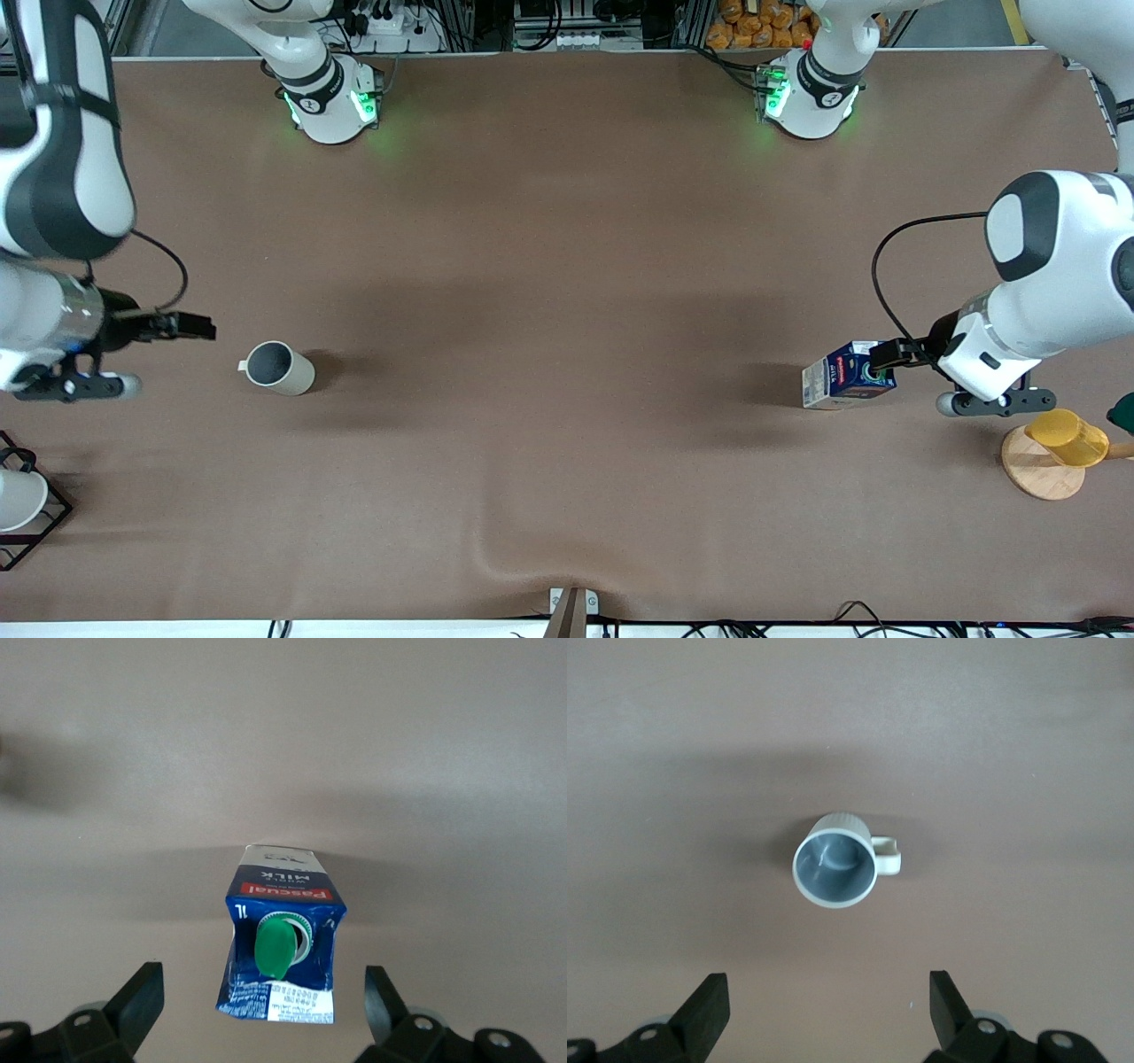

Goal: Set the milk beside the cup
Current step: 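Lower the left gripper onto the milk carton while the right gripper reaches the mug, then close the left gripper on the carton while the right gripper grasps the mug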

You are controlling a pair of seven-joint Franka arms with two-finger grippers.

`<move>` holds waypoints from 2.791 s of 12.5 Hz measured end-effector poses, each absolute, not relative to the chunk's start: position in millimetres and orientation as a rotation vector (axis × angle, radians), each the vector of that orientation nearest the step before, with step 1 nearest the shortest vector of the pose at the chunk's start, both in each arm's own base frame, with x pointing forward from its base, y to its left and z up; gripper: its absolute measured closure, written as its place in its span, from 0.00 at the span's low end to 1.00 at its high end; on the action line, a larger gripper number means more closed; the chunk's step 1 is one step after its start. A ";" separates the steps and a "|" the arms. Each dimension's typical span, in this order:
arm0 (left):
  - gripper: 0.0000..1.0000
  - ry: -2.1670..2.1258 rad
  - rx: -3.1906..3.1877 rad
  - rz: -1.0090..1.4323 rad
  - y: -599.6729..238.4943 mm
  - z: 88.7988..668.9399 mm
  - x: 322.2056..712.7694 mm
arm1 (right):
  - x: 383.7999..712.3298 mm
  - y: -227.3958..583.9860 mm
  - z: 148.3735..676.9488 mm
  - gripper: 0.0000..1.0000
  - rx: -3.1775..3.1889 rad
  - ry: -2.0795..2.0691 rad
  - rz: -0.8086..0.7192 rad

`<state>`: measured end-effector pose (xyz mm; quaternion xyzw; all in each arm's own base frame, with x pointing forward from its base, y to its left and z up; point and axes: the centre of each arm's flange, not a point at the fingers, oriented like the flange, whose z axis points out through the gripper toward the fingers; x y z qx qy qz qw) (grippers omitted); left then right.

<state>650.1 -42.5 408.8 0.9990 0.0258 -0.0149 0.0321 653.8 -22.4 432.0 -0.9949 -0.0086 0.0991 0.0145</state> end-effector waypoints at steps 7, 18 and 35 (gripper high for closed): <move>0.00 0.067 3.076 -0.110 -48.2 377.6 643.6 | 675.2 -48.1 311.7 0.00 -3.058 -0.401 0.278; 0.00 0.023 3.106 -0.144 -53.5 353.8 645.9 | 657.7 -28.3 261.3 0.00 -2.853 -1.068 0.216; 0.38 0.024 3.102 -0.150 -54.5 339.3 649.2 | 651.6 -2.1 249.8 0.96 -2.787 -1.118 0.207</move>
